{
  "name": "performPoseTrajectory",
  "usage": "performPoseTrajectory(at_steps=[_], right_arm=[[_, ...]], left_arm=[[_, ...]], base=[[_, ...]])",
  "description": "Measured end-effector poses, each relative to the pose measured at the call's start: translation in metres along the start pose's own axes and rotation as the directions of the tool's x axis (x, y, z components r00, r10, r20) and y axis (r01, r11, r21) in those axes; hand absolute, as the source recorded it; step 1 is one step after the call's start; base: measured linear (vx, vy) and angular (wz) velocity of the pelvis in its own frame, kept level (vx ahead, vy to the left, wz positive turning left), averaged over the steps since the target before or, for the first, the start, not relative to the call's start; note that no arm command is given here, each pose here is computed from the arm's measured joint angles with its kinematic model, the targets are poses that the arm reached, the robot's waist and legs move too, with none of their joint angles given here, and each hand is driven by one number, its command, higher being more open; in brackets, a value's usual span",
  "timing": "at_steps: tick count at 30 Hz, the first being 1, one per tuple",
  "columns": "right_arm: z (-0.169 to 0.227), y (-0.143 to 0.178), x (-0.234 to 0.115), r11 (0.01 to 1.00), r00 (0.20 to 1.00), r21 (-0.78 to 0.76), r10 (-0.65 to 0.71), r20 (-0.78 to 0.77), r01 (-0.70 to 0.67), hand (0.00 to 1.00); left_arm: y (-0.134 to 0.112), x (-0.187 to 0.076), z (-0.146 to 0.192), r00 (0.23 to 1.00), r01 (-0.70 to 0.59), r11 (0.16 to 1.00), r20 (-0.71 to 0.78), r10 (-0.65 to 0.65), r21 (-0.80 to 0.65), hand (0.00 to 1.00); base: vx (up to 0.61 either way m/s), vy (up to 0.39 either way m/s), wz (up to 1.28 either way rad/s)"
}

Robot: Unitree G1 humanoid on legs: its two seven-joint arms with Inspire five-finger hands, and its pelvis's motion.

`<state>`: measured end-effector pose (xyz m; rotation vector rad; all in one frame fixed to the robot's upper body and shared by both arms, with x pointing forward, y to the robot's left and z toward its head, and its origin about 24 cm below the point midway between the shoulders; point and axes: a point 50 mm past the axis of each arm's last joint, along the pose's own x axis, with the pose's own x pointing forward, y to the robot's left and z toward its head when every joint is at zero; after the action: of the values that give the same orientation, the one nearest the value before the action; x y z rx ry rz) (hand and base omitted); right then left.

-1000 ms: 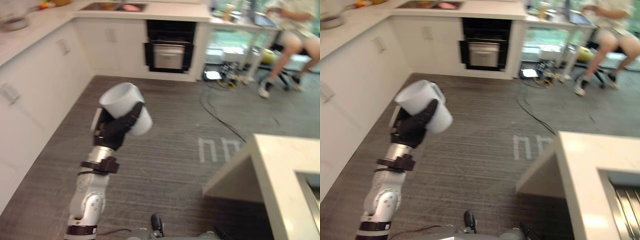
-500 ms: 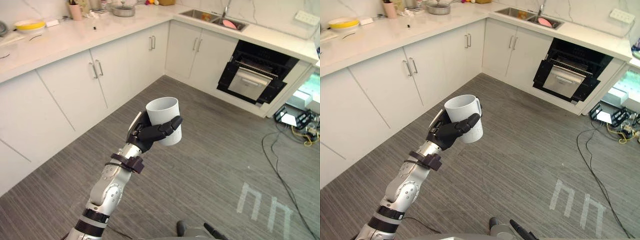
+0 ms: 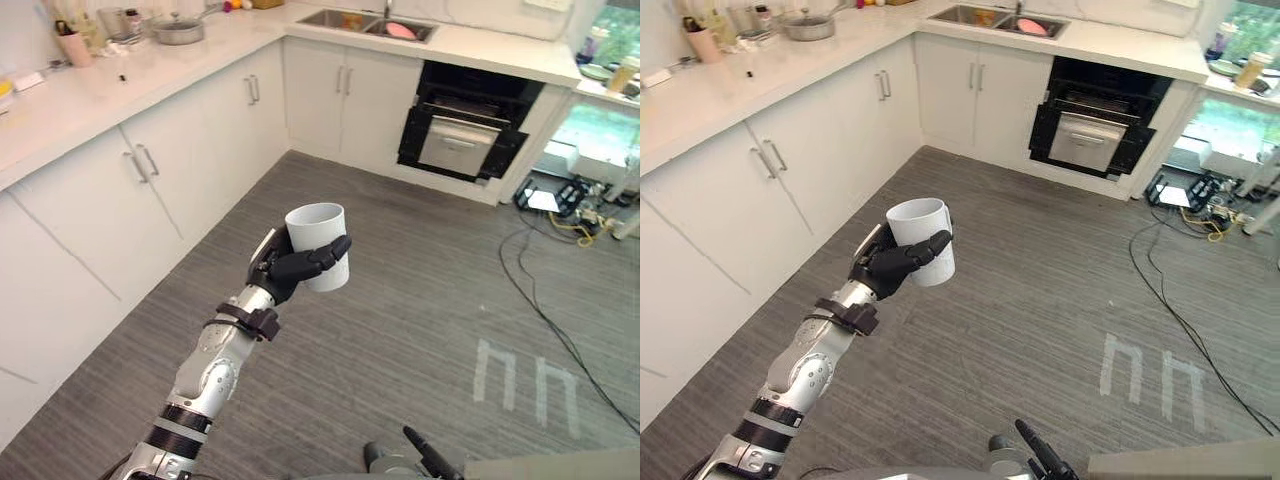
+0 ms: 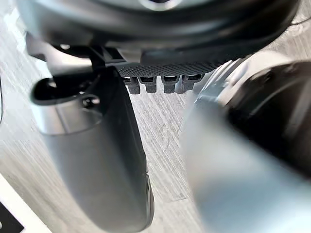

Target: Walk over to the sink, pick up the cup, carry it to the dishwasher, place the cup inside the dishwasher, then close the dishwasher door

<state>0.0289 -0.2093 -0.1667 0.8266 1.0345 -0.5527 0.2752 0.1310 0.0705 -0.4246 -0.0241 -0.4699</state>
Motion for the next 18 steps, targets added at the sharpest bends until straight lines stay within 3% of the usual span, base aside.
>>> performPoseTrajectory(at_steps=[5, 6, 12, 16, 18], right_arm=[[-0.003, -0.008, -0.004, 0.999, 0.999, -0.006, -0.035, 0.004, 0.035, 1.00], [0.001, -0.012, -0.002, 0.993, 0.995, -0.085, -0.089, -0.038, 0.085, 1.00], [-0.001, -0.013, -0.003, 0.993, 0.995, -0.083, -0.092, -0.042, 0.088, 1.00], [-0.002, -0.014, -0.004, 0.993, 0.995, -0.081, -0.090, -0.048, 0.086, 1.00], [-0.004, -0.014, -0.004, 0.988, 0.994, -0.127, -0.092, -0.057, 0.084, 1.00]], left_arm=[[-0.006, 0.001, -0.009, 1.000, 0.007, 1.000, -0.009, -0.007, -0.026, 0.00], [-0.005, -0.002, -0.011, 1.000, -0.004, 1.000, -0.027, 0.004, -0.017, 0.00], [-0.003, -0.007, -0.016, 0.999, -0.027, 0.999, -0.037, 0.026, -0.032, 0.00], [0.009, -0.030, -0.035, 0.980, -0.195, 0.973, -0.056, 0.189, -0.124, 0.00], [0.022, -0.043, -0.046, 0.939, -0.343, 0.925, -0.069, 0.336, -0.165, 0.00]], base=[[-0.04, -0.059, -0.04], [-0.02, -0.030, 0.01], [0.00, 0.000, 0.00], [0.00, -0.014, 0.00], [-0.02, -0.067, -0.04]])
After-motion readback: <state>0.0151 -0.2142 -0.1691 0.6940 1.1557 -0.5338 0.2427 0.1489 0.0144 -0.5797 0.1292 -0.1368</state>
